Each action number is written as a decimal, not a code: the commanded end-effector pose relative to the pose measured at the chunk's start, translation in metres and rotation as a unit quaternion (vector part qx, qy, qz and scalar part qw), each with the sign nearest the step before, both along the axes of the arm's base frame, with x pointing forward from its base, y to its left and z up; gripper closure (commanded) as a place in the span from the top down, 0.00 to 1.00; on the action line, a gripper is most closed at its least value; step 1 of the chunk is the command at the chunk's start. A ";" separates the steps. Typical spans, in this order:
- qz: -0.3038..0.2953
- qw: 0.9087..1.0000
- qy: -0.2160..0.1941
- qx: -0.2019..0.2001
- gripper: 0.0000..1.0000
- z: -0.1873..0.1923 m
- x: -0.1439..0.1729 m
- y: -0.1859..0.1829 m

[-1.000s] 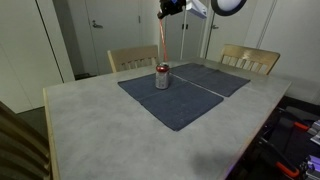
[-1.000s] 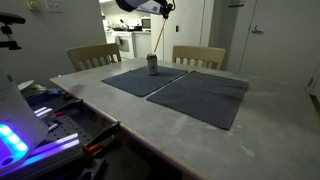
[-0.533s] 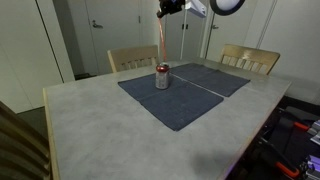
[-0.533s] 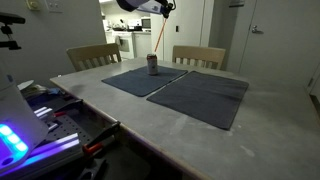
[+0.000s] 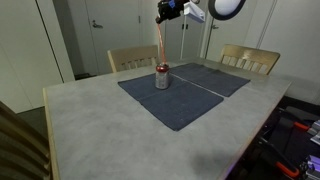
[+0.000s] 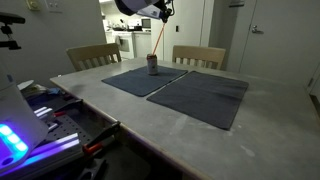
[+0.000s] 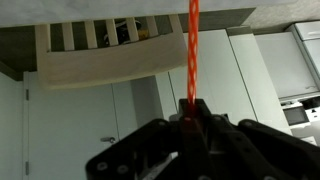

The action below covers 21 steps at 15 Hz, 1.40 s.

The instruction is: Put the straw in the can

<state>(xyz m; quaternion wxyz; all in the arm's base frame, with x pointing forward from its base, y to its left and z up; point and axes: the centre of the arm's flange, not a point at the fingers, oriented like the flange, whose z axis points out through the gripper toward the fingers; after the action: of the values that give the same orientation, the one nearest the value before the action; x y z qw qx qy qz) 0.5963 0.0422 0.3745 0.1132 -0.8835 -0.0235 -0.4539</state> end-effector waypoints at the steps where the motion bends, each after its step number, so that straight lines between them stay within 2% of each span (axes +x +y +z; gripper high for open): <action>1: 0.003 1.000 -0.004 0.002 0.02 -0.024 -0.006 -0.002; 12: 0.000 1.000 0.003 0.009 0.02 -0.036 -0.010 0.001; 13: 0.000 1.000 0.003 0.009 0.09 -0.036 -0.011 0.001; 14: 0.000 1.000 0.004 0.009 0.32 -0.036 -0.011 0.001; 17: -0.002 1.000 0.004 0.009 0.46 -0.037 -0.013 0.002; 21: -0.002 1.000 0.003 0.010 0.74 -0.035 -0.013 0.002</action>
<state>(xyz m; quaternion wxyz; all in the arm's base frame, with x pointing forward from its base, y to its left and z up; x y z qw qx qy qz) 0.5974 0.0432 0.3644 0.1192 -0.8868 -0.0183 -0.4461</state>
